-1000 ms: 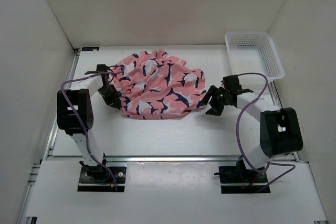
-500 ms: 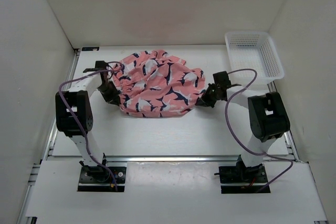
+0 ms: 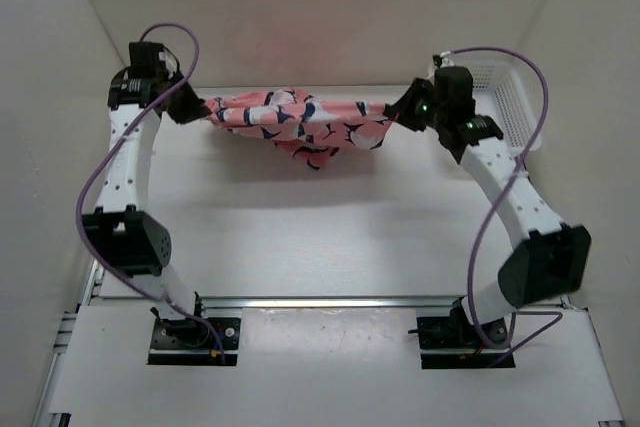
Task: Fold and stack the shorts
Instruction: Flatten the shorts out
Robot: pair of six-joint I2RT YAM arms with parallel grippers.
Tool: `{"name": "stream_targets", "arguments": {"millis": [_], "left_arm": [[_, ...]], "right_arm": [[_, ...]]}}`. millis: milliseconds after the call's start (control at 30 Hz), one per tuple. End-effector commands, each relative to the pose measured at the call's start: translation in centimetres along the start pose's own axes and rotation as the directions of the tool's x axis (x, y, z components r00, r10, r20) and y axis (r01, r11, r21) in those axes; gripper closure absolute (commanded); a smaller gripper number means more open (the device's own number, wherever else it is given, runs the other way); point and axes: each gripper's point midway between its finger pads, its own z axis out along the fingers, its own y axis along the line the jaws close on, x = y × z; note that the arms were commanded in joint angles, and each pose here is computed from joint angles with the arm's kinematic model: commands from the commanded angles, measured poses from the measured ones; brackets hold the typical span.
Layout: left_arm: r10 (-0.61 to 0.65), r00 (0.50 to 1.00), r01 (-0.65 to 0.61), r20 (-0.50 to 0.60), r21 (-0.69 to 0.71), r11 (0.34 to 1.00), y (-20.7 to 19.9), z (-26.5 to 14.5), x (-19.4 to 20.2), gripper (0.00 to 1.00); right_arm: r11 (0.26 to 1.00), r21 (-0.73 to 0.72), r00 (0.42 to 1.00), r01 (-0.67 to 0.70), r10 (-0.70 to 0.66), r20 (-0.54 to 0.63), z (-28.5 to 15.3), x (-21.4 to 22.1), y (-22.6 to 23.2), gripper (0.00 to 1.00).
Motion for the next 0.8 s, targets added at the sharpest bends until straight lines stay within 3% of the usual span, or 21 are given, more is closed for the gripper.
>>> {"name": "stream_targets", "arguments": {"millis": [0,67,100,133,167,233,333,400,533,600,633,667,700,767], "left_arm": [[-0.063,0.997,0.059,-0.051,-0.076,0.995,3.8,-2.2,4.8,0.9],[-0.065,0.997,0.064,-0.029,-0.051,0.997,5.0,-2.3,7.1,0.9],[-0.07,0.995,0.066,-0.074,-0.062,0.996,5.5,-1.2,9.7,0.9],[-0.102,0.978,0.08,-0.184,-0.123,0.989,8.5,0.6,14.4,0.66],[-0.107,0.968,0.077,-0.229,-0.136,0.988,9.2,1.2,16.3,0.59],[-0.145,0.935,0.083,-0.324,-0.199,0.976,11.3,2.6,19.6,0.58],[-0.173,0.939,0.103,-0.298,-0.237,0.966,12.0,1.8,20.1,0.6],[-0.187,0.957,0.12,-0.221,-0.287,0.95,12.8,0.3,19.0,0.64],[-0.261,0.948,0.181,-0.182,-0.368,0.912,14.4,-1.6,20.7,0.69],[-0.28,0.939,0.208,-0.198,-0.319,0.925,13.7,-1.3,21.4,0.53],[-0.273,0.938,0.203,-0.216,-0.297,0.933,13.3,-0.9,22.0,0.28],[-0.271,0.931,0.194,-0.244,-0.295,0.936,13.3,-0.2,22.9,0.18],[-0.271,0.931,0.194,-0.246,-0.296,0.935,13.4,0.2,22.9,0.09],[-0.265,0.928,0.183,-0.262,-0.301,0.936,13.4,1.9,23.0,0.0]], "right_arm": [[0.99,0.092,0.993,0.11,-0.107,-0.042,-4.2,4.1,-2.9,1.0],[0.979,0.153,0.984,0.137,-0.117,-0.133,-5.6,10.0,-6.2,1.0],[0.974,0.175,0.979,0.143,-0.114,-0.168,-6.0,12.0,-7.6,1.0],[0.97,0.205,0.975,0.129,-0.086,-0.207,-6.5,14.1,-9.1,0.66],[0.959,0.256,0.96,0.119,-0.046,-0.275,-7.0,17.3,-11.6,0.46],[0.95,0.304,0.941,0.067,0.04,-0.335,-8.0,19.7,-13.1,0.31],[0.937,0.343,0.934,-0.068,0.181,-0.308,-8.7,19.8,-14.0,0.28],[0.937,0.309,0.91,-0.16,0.261,-0.321,-8.7,20.3,-13.3,0.27],[0.913,0.261,0.862,-0.313,0.389,-0.326,-8.8,21.0,-12.8,0.27],[0.887,0.269,0.83,-0.374,0.45,-0.329,-8.9,21.9,-13.0,0.27],[0.878,0.267,0.82,-0.398,0.47,-0.327,-8.8,22.0,-13.1,0.27],[0.877,0.243,0.818,-0.414,0.475,-0.323,-8.5,21.9,-12.8,0.27],[0.868,0.234,0.801,-0.437,0.495,-0.337,-8.6,22.5,-12.9,0.27],[0.856,0.224,0.784,-0.465,0.516,-0.346,-8.0,22.5,-12.8,0.27]]}}
